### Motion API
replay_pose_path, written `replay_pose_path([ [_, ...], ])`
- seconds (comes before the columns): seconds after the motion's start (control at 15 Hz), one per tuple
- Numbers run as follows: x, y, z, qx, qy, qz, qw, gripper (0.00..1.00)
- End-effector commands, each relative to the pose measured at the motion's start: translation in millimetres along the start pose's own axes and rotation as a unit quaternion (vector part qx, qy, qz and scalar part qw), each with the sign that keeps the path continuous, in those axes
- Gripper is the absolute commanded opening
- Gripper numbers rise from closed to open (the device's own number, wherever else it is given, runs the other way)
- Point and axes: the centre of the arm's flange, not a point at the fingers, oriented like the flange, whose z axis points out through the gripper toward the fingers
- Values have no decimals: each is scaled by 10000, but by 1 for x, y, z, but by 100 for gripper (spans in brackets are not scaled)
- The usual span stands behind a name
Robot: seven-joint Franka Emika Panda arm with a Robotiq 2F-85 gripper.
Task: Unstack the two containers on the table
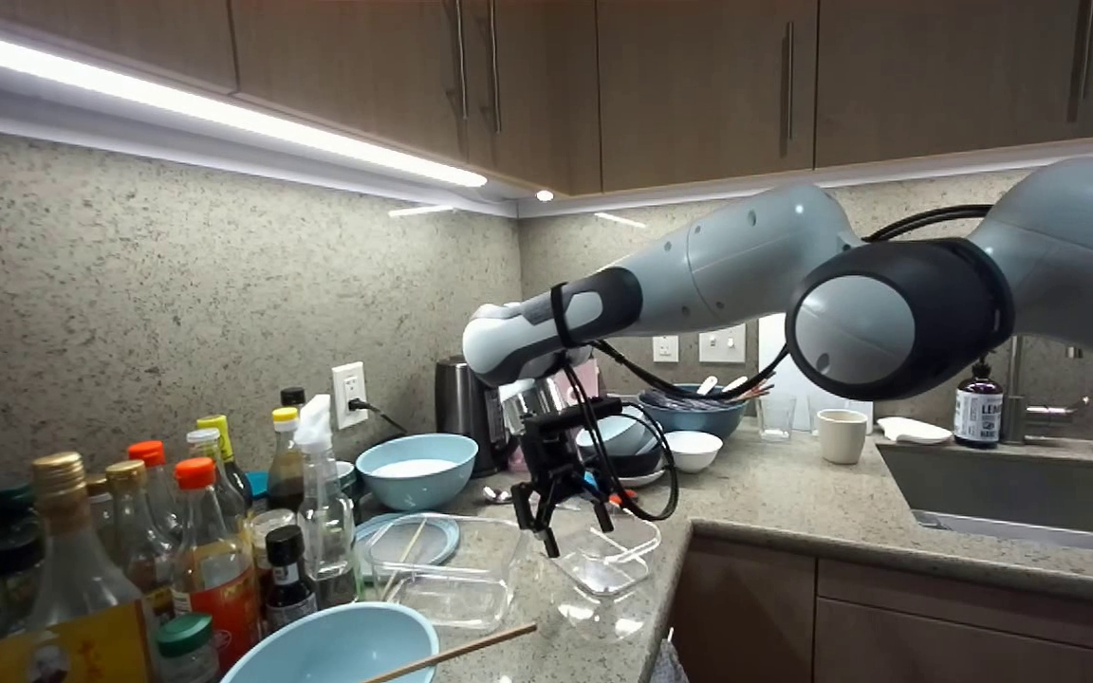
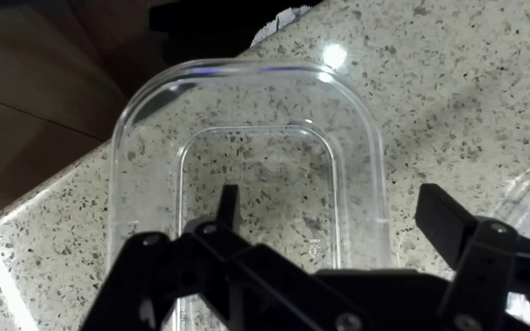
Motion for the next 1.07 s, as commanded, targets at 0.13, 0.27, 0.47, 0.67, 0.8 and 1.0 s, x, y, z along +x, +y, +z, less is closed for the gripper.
replay_pose_path([
  [0.13, 21, 9, 16, 139, -124, 184, 9997, 53],
  [0.27, 24, 9, 22, 114, -179, 183, 9996, 39],
  [0.47, 27, 6, 32, 67, -240, 146, 9996, 20],
  [0.67, 24, 6, 29, -171, -218, -157, 9995, 7],
  [0.8, 19, 2, 26, -505, -342, -728, 9955, 4],
  [1.0, 15, -4, 22, -864, -492, -1362, 9857, 6],
])
